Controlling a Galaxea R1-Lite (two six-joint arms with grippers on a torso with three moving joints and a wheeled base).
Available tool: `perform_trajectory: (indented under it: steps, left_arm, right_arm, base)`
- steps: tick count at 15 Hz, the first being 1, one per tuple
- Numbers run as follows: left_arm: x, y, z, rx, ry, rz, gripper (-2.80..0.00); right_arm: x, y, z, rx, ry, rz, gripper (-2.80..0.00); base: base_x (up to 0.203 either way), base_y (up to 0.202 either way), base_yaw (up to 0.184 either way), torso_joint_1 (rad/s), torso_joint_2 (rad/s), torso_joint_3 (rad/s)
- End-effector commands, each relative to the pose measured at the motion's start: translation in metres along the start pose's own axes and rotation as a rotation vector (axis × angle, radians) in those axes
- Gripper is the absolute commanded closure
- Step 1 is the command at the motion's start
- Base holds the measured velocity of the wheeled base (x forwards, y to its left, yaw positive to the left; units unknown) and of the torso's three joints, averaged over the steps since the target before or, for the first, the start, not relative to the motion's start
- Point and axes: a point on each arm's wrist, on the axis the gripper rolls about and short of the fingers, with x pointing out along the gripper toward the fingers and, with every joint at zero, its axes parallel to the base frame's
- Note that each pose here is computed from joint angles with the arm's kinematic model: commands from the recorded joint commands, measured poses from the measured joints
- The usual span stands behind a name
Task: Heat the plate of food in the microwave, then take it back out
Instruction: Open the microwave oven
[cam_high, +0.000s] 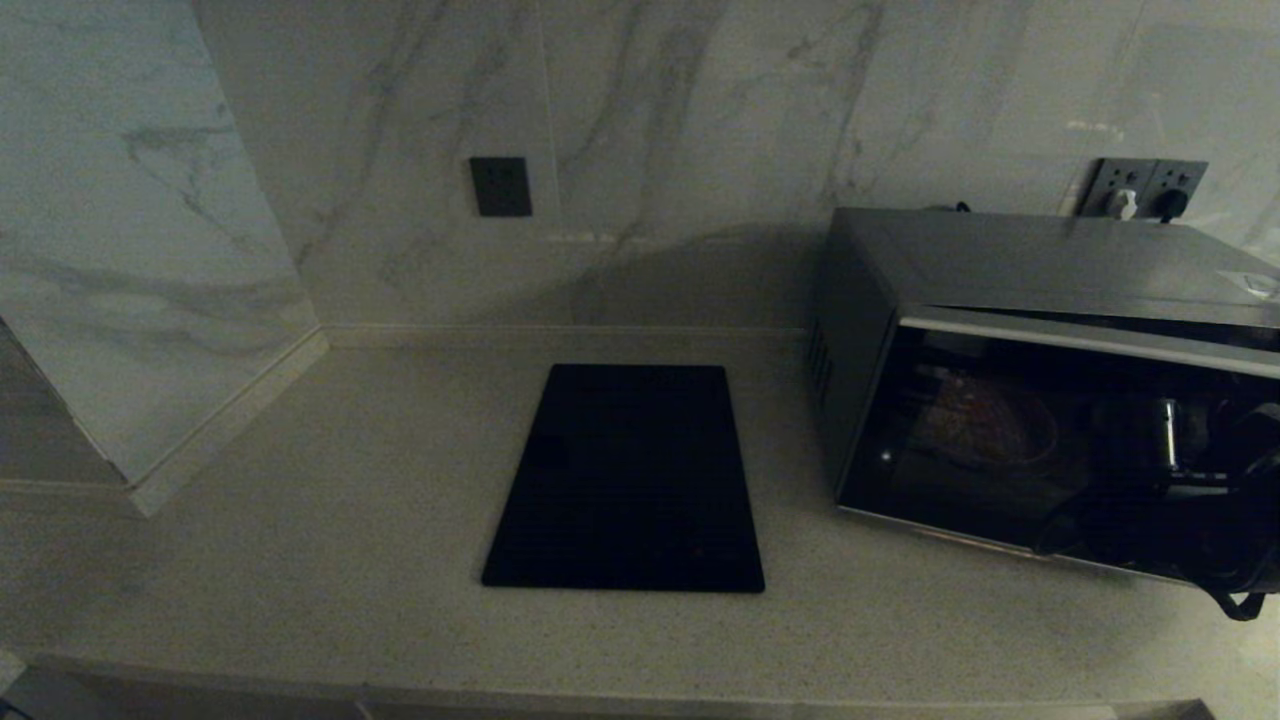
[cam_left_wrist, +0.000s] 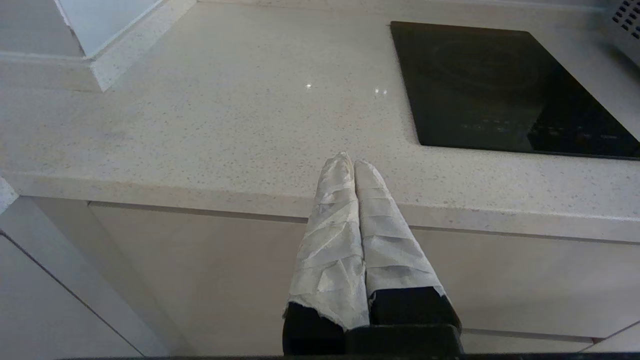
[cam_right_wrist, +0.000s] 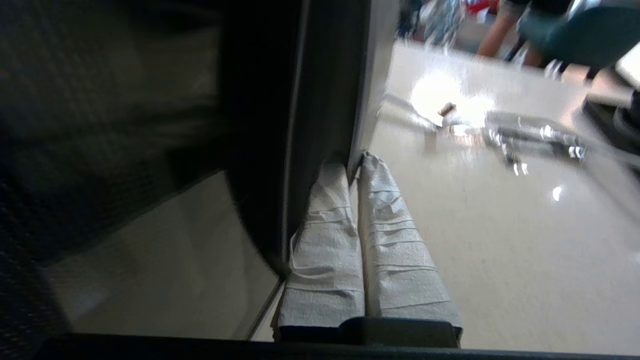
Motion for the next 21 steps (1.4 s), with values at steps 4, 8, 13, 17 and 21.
perform_trajectory:
  steps: [4, 8, 13, 17, 21]
  left_arm:
    - [0.0, 0.0, 0.0, -0.001, 0.001, 0.001, 0.0]
    - [0.0, 0.0, 0.0, -0.001, 0.0, 0.001, 0.0]
    - [0.0, 0.0, 0.0, -0.001, 0.0, 0.001, 0.0]
    - [0.0, 0.0, 0.0, -0.001, 0.001, 0.001, 0.0]
    - [0.0, 0.0, 0.0, -0.001, 0.0, 0.001, 0.0]
  right_arm:
    - [-0.045, -0.027, 0.035, 0.094, 0.037, 0.215, 0.0]
    - [-0.068, -0.053, 0.045, 0.115, 0.061, 0.339, 0.0]
    - [-0.075, -0.11, 0.108, 0.259, 0.044, 0.447, 0.0]
    - [-0.069, -0.169, 0.19, 0.293, -0.024, 0.527, 0.0]
    - [-0.056, -0.194, 0.23, 0.18, -0.031, 0.511, 0.0]
  base:
    - [0.0, 0.0, 0.0, 0.0, 0.0, 0.0]
    - [0.0, 0.0, 0.0, 0.0, 0.0, 0.0]
    - [0.0, 0.0, 0.0, 0.0, 0.0, 0.0]
    - [0.0, 0.0, 0.0, 0.0, 0.0, 0.0]
    - [0.0, 0.0, 0.0, 0.0, 0.0, 0.0]
